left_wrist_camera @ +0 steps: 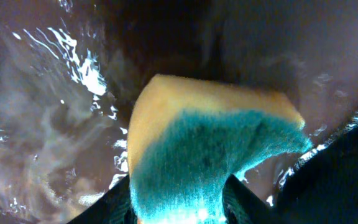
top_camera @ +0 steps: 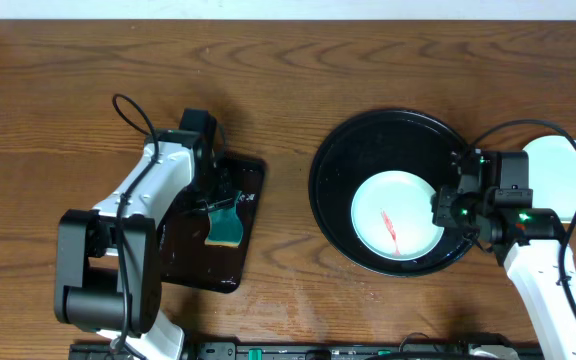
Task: Clean dirty plates on tray and stack at the side
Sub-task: 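Carry the sponge with the left gripper onto the last green plate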
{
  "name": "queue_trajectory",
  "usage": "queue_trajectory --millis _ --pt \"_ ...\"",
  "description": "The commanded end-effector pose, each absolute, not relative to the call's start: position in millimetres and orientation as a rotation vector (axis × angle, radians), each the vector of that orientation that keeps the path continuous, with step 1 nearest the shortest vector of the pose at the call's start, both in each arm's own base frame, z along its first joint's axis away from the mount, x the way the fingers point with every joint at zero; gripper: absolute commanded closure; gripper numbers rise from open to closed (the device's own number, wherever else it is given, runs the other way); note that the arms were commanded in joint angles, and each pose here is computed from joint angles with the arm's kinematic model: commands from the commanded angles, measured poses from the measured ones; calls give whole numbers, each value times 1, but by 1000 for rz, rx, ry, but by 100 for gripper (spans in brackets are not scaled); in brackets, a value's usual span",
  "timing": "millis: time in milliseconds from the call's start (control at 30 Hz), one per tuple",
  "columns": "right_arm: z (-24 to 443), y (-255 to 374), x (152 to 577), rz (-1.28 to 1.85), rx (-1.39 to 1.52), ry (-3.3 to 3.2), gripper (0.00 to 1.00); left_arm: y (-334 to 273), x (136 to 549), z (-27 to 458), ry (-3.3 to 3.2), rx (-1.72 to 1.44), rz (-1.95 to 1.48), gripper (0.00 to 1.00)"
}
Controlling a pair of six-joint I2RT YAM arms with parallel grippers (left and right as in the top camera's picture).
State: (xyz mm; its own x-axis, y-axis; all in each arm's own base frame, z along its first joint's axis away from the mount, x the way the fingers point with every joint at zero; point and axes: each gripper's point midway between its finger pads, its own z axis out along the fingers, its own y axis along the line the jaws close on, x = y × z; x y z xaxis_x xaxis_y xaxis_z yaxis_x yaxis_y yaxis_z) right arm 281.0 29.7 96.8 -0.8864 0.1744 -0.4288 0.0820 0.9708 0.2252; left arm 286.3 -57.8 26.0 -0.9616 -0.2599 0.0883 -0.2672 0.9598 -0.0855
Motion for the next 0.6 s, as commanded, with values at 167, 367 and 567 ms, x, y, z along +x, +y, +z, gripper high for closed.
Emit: queue_trajectory --millis 167,367,567 --pt "94 -1 285 203 385 2644 76 -58 287 44 -3081 361 131 53" --pt "93 7 287 259 335 2649 76 -61 273 5 -3051 494 126 62" --pt "95 7 292 255 309 2630 76 -63 260 -14 -3025 532 155 92"
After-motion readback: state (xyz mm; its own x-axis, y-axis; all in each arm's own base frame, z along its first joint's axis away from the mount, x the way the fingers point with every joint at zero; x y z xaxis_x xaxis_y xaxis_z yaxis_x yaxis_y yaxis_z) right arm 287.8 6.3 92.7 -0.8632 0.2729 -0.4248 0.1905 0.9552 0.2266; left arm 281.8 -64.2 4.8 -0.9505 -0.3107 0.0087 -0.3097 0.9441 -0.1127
